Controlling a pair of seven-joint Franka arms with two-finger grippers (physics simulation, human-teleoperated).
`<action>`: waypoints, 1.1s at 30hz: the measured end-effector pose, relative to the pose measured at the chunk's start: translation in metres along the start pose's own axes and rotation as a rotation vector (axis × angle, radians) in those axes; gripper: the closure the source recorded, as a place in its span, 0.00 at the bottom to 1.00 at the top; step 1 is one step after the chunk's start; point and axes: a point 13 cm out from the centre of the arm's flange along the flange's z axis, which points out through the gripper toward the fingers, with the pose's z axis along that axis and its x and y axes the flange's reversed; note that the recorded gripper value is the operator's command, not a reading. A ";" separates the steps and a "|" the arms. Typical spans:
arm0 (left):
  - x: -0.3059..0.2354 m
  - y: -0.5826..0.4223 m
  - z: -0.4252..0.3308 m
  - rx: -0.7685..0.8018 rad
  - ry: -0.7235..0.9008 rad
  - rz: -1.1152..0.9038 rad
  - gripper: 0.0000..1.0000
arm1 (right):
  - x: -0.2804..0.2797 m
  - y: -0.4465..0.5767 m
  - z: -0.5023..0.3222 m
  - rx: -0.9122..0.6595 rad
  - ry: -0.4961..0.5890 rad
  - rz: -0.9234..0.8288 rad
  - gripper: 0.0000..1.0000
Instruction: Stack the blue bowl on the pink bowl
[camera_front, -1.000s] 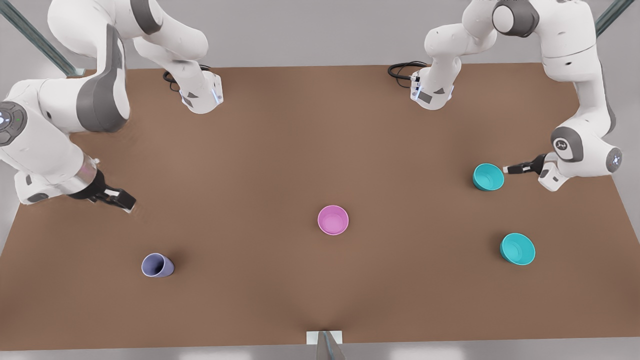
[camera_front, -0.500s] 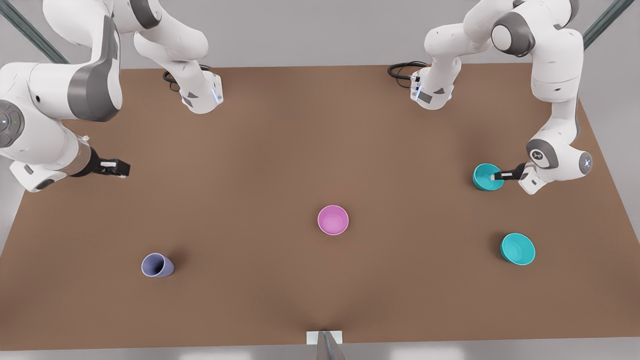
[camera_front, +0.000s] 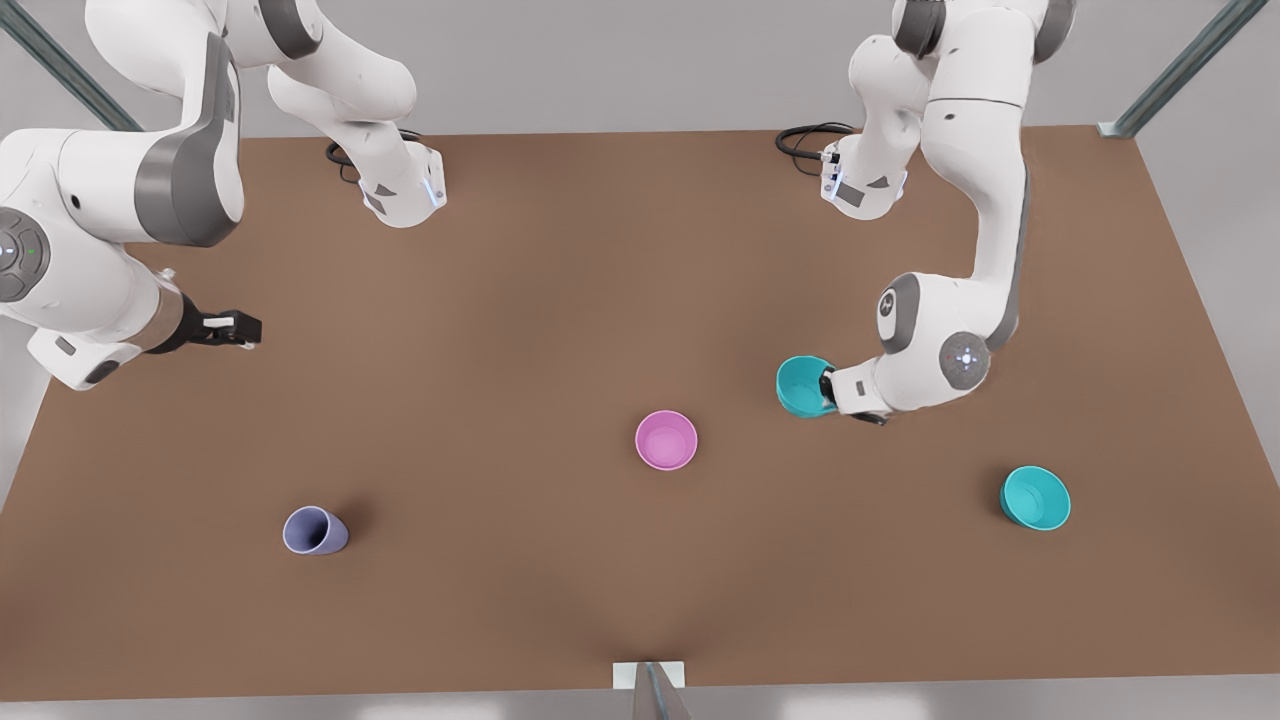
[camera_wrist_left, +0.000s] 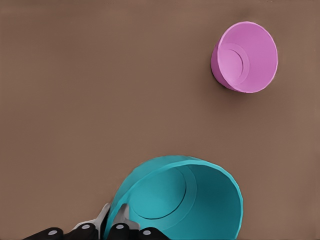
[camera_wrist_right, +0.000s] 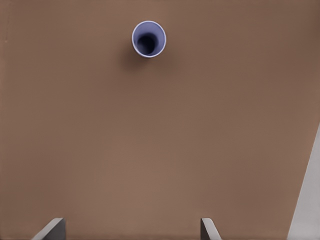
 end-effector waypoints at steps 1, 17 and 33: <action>-0.032 -0.029 0.004 -0.012 -0.006 0.013 0.79 | 0.000 0.000 0.000 0.000 0.000 -0.005 0.00; -0.134 -0.119 0.089 -0.001 0.077 -0.494 0.79 | 0.000 0.000 0.000 -0.016 -0.001 -0.056 0.00; -0.134 -0.127 0.104 0.014 0.096 -0.814 0.79 | -0.002 0.000 0.000 -0.017 -0.008 -0.078 0.00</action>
